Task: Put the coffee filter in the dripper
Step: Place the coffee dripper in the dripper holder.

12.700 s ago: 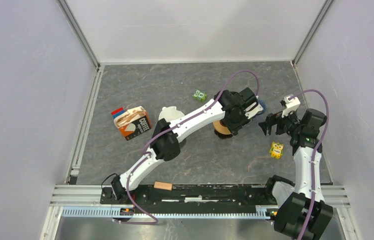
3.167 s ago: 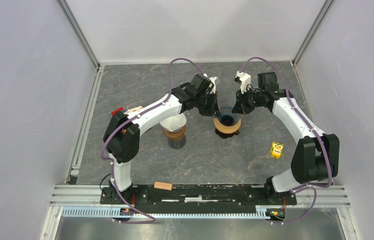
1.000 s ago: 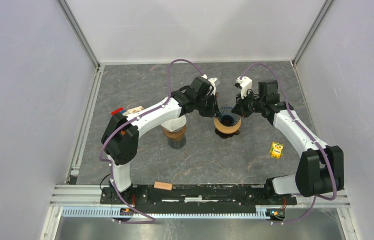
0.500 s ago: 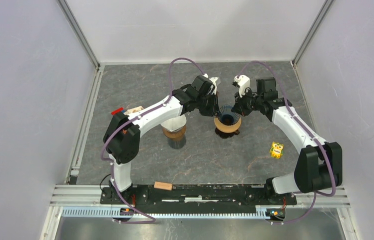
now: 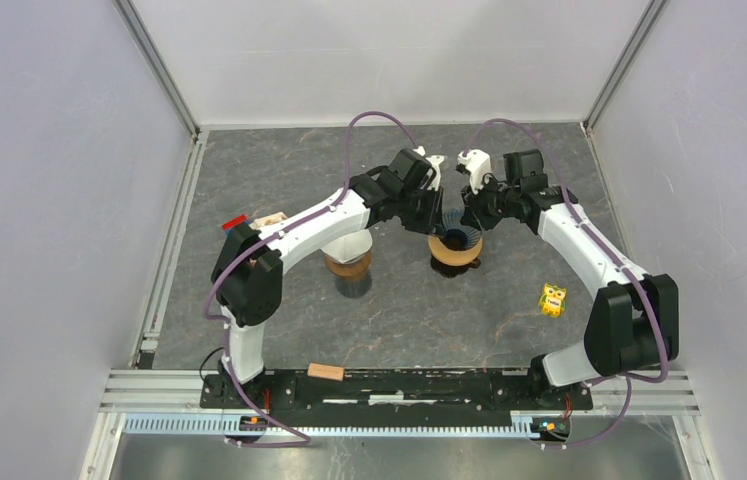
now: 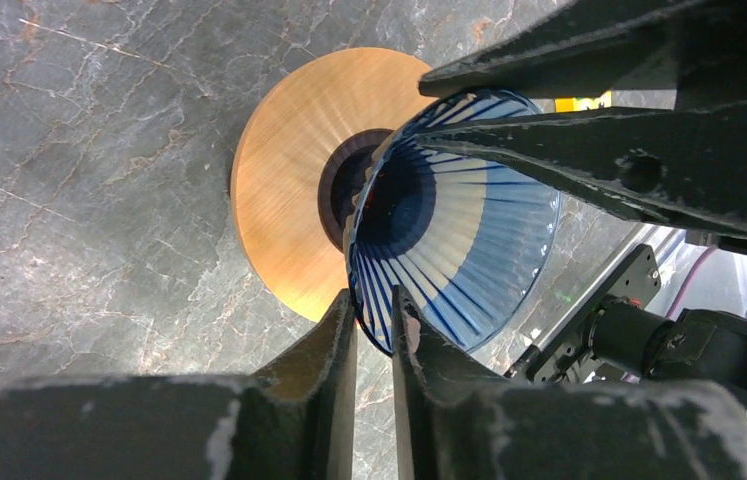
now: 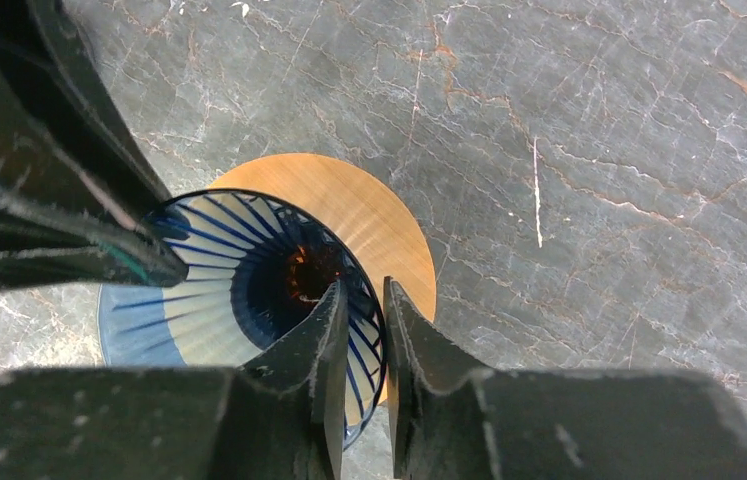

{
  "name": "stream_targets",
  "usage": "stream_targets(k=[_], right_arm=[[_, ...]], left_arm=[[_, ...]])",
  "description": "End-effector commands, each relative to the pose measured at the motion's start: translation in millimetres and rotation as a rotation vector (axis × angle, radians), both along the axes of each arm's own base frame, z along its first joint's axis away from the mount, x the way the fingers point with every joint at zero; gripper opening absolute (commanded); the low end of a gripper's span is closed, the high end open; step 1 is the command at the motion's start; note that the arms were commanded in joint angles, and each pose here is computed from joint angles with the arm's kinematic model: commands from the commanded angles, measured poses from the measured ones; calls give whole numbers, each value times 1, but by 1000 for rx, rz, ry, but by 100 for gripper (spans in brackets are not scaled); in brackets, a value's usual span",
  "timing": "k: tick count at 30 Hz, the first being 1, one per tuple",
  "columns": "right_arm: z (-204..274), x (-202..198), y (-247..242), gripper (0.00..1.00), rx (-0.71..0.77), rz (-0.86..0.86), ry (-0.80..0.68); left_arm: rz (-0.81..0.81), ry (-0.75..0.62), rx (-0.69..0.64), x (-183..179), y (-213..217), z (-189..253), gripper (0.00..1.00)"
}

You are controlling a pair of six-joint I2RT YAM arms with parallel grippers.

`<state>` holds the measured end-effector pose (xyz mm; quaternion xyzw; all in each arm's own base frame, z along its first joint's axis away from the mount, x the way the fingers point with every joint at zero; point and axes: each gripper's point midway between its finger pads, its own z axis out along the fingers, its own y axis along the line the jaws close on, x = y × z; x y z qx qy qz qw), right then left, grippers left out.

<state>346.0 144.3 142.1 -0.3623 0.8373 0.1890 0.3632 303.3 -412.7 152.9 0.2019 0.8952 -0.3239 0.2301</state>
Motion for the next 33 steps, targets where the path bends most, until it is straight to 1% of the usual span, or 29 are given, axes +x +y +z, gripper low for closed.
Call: stream_targets(k=[1,10,14,20,26,33], right_arm=[[-10,-7,7,23,-31,38,52],[4,-3,7,27,-30,33,29],[14,0,8,30,-24,30,12],[28,4,7,37,-19,18,-16],[40,6,2,44,-28,-2,-41],[34,-1,-14,46,-50,-30,-40]], left_arm=[[-186,-3,-38,-37,-32,8,25],[-164,-14,-40,-32,-26,13,36],[-160,-27,-47,-29,-24,18,45],[-151,-48,-72,-21,-18,33,57],[-152,-67,-97,-12,-17,49,62],[-117,-66,-82,6,-14,44,63]])
